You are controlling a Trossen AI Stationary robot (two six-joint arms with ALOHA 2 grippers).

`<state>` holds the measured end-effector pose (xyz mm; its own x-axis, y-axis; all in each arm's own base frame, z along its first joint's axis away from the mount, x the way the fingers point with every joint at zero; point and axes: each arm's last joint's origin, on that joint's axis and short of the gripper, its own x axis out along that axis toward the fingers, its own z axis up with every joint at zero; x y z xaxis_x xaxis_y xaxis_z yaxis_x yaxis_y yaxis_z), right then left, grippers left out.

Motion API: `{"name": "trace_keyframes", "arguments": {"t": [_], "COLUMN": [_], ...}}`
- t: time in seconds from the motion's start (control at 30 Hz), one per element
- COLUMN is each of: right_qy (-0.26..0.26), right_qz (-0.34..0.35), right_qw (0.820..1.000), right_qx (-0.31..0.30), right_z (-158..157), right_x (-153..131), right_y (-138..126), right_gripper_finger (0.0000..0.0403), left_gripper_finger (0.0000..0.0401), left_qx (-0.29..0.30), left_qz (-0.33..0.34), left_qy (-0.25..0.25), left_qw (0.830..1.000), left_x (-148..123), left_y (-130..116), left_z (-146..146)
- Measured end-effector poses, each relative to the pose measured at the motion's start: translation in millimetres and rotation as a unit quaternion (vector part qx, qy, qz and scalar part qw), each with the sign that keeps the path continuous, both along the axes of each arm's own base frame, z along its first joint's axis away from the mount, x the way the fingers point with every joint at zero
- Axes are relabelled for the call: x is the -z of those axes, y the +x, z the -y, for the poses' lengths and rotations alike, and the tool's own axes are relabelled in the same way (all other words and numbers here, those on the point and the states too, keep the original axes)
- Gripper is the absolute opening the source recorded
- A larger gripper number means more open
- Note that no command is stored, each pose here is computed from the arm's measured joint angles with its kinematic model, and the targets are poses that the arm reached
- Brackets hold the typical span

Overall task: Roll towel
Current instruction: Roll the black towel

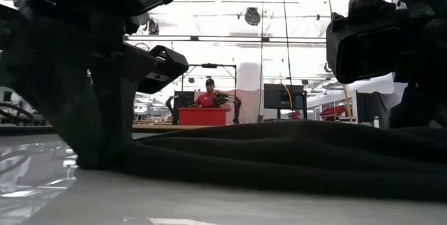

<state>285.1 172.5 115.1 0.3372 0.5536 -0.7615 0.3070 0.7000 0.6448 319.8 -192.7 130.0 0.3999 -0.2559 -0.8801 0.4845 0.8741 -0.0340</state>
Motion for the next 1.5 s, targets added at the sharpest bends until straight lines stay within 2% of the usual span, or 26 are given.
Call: {"name": "trace_keyframes", "arguments": {"t": [0.07, 0.1, 0.23, 0.57, 0.7, 0.77, 0.87, 0.97, 1.1, 1.27, 1.5], "right_qy": [-0.004, -0.007, -0.022, -0.060, -0.088, -0.100, -0.125, -0.155, -0.205, -0.253, -0.301], "right_qz": [0.007, 0.012, 0.036, 0.081, 0.083, 0.105, 0.178, 0.254, 0.309, 0.326, 0.309], "right_qw": [1.000, 1.000, 0.999, 0.992, 0.988, 0.984, 0.967, 0.942, 0.911, 0.887, 0.878], "right_qx": [-0.005, -0.008, -0.020, -0.078, -0.091, -0.100, -0.129, -0.155, -0.180, -0.207, -0.207], "right_z": [0, 1, 2, 0, -2, -4, -14, -26, -39, -50, -52], "right_x": [-1, -3, -11, -38, -48, -54, -64, -72, -73, -60, -38], "right_y": [0, -1, -2, -18, -29, -33, -36, -40, -46, -49, -44], "right_gripper_finger": [0.0039, 0.0039, 0.0062, 0.0167, 0.0191, 0.0197, 0.0200, 0.0201, 0.0201, 0.0201, 0.0201], "left_gripper_finger": [0.0025, 0.0016, 0.0018, 0.0009, 0.0008, 0.0008, 0.0008, 0.0007, 0.0007, 0.0007, 0.0007], "left_qx": [-0.001, -0.003, -0.024, -0.023, -0.021, -0.021, -0.021, -0.021, -0.021, -0.022, -0.016], "left_qz": [-0.001, -0.001, -0.008, -0.019, -0.021, -0.021, -0.022, -0.023, -0.027, -0.030, -0.038], "left_qy": [0.001, 0.001, -0.006, -0.028, -0.031, -0.031, -0.032, -0.034, -0.041, -0.047, -0.066], "left_qw": [1.000, 1.000, 1.000, 0.999, 0.999, 0.999, 0.999, 0.999, 0.999, 0.998, 0.997], "left_x": [0, 0, 1, 1, 1, 1, 1, 1, 1, 1, 1], "left_y": [0, 0, 1, 3, 3, 3, 4, 4, 5, 7, 9], "left_z": [0, 0, -3, -6, -7, -7, -7, -8, -10, -13, -17]}}
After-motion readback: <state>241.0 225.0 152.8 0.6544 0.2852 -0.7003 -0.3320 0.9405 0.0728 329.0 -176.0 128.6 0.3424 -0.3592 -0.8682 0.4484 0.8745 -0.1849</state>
